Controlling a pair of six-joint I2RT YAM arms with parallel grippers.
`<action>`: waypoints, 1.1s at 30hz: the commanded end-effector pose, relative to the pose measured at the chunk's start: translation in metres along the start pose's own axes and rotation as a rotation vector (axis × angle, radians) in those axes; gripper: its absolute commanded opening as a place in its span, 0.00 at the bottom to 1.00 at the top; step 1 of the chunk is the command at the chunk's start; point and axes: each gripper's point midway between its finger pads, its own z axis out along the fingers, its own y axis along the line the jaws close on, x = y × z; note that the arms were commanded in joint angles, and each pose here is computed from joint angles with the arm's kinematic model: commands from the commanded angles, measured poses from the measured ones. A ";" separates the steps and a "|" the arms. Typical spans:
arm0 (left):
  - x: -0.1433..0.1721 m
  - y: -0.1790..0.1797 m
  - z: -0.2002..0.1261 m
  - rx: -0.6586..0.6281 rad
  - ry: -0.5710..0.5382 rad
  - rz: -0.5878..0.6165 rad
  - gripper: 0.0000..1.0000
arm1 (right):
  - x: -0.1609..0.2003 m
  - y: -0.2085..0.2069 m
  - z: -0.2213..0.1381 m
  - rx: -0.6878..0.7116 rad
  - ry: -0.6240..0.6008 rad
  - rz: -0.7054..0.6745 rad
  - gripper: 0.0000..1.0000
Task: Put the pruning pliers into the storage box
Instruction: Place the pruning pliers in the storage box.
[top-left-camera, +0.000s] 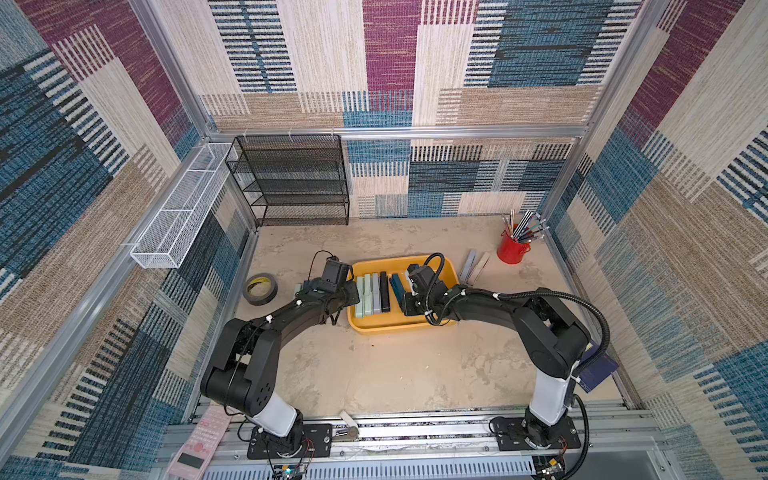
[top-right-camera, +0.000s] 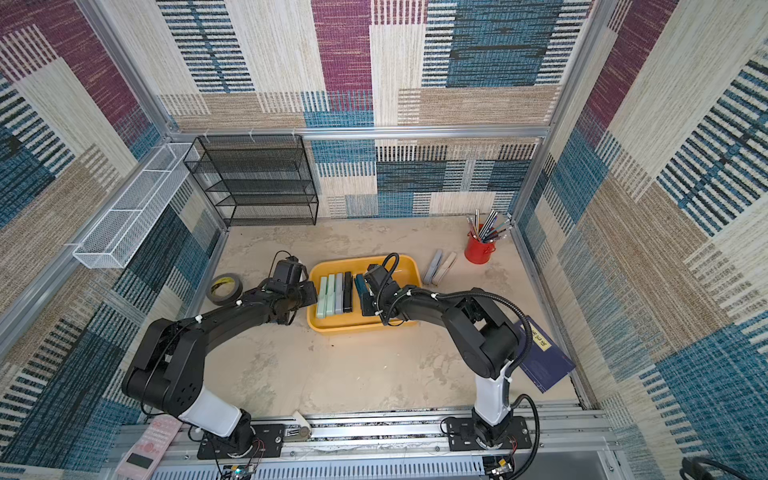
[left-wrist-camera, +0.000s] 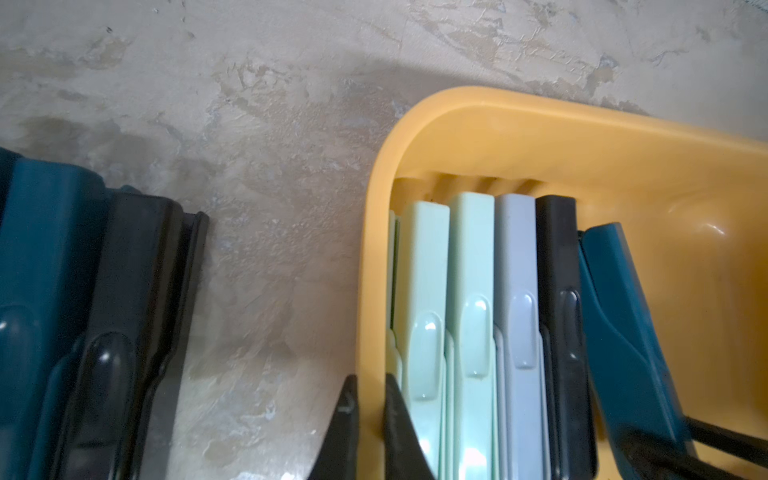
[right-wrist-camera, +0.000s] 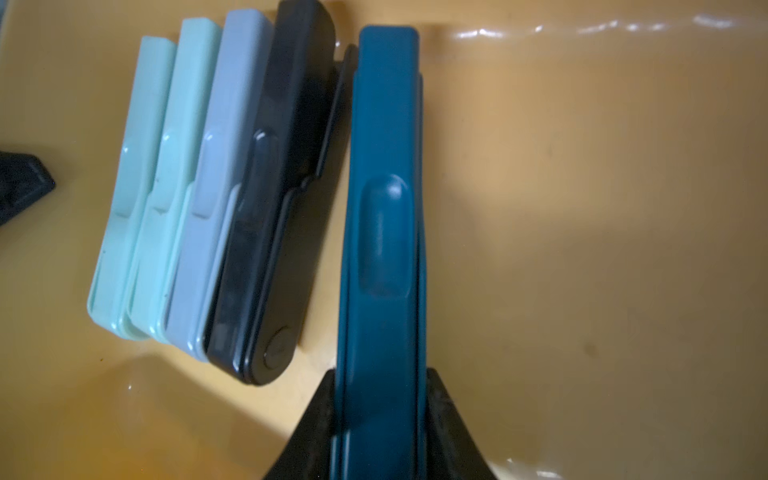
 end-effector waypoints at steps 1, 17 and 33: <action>0.005 -0.001 -0.001 0.006 0.022 0.011 0.09 | -0.015 0.012 0.002 -0.047 -0.052 0.027 0.26; 0.011 0.003 0.000 -0.015 0.034 0.029 0.09 | -0.014 0.025 0.011 -0.099 -0.034 0.061 0.36; 0.012 0.005 -0.002 -0.027 0.035 0.039 0.09 | -0.021 0.040 0.002 -0.169 -0.045 0.064 0.45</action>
